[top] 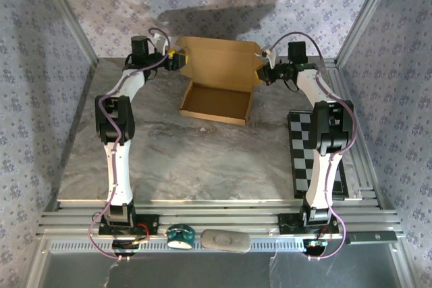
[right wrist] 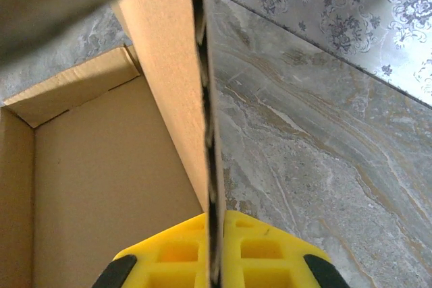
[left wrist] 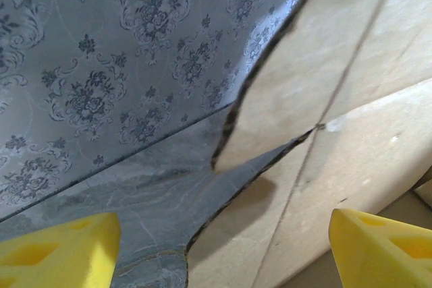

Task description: Fold the paper box

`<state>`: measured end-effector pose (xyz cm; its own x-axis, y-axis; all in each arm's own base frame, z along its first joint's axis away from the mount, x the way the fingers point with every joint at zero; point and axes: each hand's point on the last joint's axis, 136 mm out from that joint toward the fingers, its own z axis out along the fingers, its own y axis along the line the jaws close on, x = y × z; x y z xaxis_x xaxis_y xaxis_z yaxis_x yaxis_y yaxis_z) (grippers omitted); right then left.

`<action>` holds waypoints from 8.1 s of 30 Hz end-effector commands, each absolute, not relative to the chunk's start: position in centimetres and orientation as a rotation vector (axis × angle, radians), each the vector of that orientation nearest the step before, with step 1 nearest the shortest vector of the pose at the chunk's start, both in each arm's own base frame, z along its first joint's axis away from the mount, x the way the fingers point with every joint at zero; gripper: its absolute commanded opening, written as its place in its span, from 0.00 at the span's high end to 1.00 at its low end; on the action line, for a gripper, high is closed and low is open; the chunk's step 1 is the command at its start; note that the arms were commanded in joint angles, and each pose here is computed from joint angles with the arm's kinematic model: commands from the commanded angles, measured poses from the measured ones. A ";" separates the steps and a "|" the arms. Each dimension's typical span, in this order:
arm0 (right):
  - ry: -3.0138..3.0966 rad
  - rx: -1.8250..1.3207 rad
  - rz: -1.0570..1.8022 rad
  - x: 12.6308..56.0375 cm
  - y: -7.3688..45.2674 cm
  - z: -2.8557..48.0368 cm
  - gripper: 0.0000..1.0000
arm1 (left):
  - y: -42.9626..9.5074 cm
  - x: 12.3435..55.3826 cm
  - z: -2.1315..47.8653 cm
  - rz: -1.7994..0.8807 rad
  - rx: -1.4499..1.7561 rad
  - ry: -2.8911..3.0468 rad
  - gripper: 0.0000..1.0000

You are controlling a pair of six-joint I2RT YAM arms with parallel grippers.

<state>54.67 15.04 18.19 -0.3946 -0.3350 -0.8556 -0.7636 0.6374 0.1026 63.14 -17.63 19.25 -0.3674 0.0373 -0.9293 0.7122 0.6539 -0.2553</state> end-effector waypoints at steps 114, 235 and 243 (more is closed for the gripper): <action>1.965 0.165 0.462 48.5 15.8 11.0 0.69 | -24.0 45.0 8.6 -0.478 -0.111 1.938 1.00; 2.679 0.826 0.872 45.0 15.3 17.1 0.57 | -23.7 41.1 14.6 -0.636 -0.209 2.094 0.34; 2.683 0.835 0.867 45.0 15.3 16.8 0.58 | -24.6 39.3 15.3 -0.767 -0.174 2.094 0.32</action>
<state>45.57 15.38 16.58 -0.8158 0.5783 -0.0043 0.4602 0.6536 0.6008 39.93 -23.88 13.59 -0.6052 -0.3653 -0.7073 0.1059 0.8437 -0.5263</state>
